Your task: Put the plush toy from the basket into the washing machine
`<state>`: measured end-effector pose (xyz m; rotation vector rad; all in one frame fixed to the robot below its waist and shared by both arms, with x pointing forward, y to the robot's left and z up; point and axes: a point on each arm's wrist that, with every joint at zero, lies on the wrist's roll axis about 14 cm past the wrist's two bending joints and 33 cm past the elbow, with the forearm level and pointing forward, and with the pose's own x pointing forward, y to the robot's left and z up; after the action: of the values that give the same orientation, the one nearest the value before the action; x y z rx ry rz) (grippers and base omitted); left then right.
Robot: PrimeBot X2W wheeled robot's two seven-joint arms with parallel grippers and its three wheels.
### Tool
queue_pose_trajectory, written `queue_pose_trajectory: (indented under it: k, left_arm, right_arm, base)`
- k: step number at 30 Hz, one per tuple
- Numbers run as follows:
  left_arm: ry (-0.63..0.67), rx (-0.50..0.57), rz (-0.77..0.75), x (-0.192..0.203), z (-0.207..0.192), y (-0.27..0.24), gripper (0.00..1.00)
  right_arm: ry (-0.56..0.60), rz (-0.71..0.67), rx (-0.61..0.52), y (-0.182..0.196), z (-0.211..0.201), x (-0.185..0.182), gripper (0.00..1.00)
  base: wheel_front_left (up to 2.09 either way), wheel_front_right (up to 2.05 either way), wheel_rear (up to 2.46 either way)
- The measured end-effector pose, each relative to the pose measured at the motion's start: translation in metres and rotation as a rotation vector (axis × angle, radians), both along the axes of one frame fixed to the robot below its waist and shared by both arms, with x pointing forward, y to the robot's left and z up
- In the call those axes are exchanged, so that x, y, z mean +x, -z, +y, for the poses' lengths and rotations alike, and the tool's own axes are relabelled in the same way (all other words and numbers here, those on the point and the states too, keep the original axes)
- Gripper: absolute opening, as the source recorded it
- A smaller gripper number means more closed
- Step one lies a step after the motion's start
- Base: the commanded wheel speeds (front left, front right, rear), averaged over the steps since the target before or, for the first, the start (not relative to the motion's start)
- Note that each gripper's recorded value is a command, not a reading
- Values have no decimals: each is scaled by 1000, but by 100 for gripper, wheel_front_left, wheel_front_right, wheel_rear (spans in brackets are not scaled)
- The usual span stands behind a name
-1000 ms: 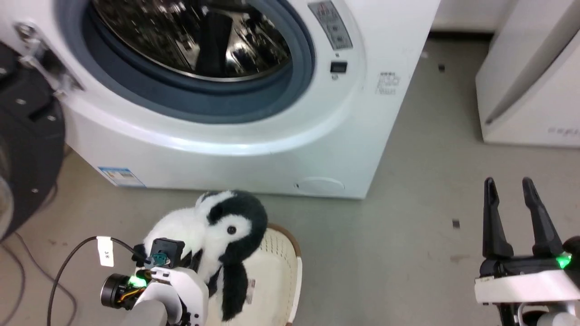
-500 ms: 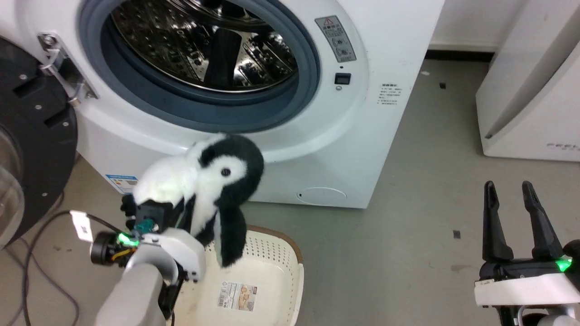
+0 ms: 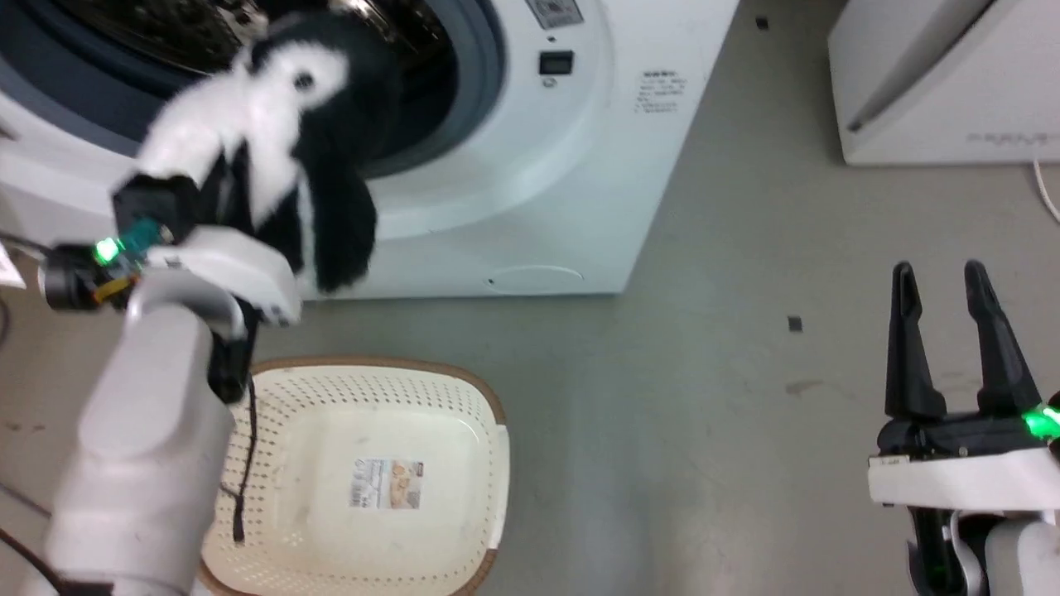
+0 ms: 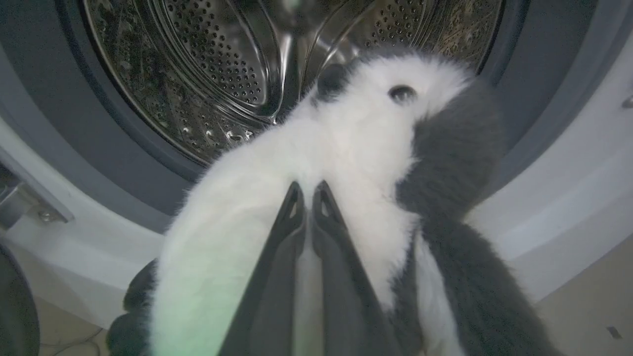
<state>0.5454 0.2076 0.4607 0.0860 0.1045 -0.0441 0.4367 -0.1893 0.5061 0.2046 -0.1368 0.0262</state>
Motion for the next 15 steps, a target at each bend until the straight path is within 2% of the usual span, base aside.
queue_pose_trajectory:
  k: [8, 15]
  left_arm:
    - [-11, 29, -95, 83, 6, -19, 0]
    - [-28, 67, -168, 156, 9, -23, 0]
  right_arm:
    - [52, 34, 2, 20, -20, 18, 100]
    - [107, 110, -5, 56, -41, 29, 100]
  base:
    - [0, 0, 0]
    - [0, 0, 0]
